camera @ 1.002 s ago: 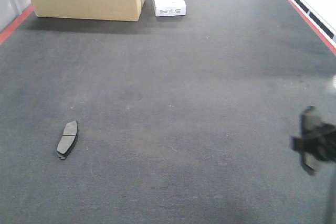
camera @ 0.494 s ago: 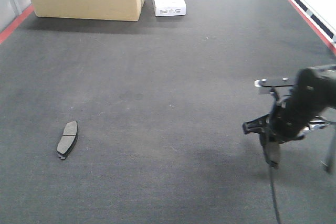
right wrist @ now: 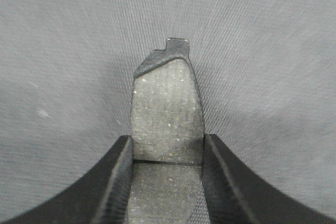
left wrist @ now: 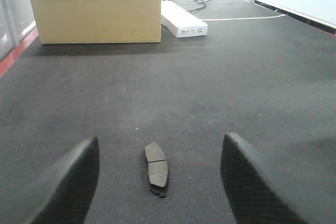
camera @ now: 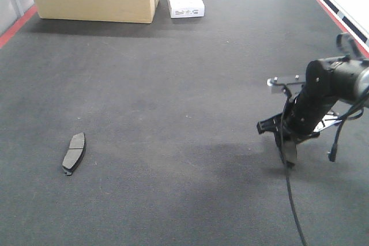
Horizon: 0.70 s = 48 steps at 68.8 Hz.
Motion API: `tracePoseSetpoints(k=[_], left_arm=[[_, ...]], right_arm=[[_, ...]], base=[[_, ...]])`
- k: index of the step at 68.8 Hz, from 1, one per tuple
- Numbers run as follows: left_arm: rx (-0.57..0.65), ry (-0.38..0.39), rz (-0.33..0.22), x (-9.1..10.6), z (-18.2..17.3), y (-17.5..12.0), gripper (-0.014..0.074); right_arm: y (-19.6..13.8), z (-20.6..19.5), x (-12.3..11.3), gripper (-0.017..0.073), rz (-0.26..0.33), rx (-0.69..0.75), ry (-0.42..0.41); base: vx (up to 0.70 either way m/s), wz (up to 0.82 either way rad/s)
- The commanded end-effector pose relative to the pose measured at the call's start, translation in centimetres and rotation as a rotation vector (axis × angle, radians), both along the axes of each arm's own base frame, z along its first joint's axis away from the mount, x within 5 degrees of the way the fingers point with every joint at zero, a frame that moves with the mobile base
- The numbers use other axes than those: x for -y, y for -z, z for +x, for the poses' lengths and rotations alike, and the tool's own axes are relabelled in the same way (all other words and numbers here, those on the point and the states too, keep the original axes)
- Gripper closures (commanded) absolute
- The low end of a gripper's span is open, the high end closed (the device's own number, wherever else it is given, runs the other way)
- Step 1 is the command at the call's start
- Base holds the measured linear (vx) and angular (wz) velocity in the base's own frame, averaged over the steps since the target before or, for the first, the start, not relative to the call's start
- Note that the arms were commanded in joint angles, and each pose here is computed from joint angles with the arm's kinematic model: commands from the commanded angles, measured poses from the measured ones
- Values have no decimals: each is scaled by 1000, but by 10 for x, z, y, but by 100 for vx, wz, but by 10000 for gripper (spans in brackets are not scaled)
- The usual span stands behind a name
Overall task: Move and align brake pads A on conveyor
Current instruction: 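Lower the right gripper and release its brake pad onto the belt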
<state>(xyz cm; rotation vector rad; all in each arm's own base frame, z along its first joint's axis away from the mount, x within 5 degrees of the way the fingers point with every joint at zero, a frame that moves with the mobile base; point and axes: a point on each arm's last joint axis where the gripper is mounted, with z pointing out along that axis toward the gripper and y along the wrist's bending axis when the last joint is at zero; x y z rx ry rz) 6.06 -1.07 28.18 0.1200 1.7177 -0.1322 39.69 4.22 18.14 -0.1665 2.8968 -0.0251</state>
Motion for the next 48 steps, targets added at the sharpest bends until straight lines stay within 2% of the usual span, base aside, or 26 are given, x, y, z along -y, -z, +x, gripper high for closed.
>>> tracePoseSetpoints(k=[1, 13, 25, 36, 48], left_arm=[[85, -1, -23, 0, 1, -13, 108], [85, -1, -23, 0, 1, -13, 108], [85, -1, -23, 0, 1, -13, 108], [85, -1, -23, 0, 1, -13, 108], [85, -1, -23, 0, 1, -13, 110]], right_arm=[[-19, 5, 1, 543, -6, 64, -11], [-12, 7, 2, 463, -7, 45, -2], [-18, 8, 5, 289, -39, 81, 9], [-48, 2, 6, 183, -35, 161, 13], [-100, -18, 7, 172, -22, 282, 6]], base=[[0, 0], [0, 0], [0, 0], [0, 0], [0, 0]])
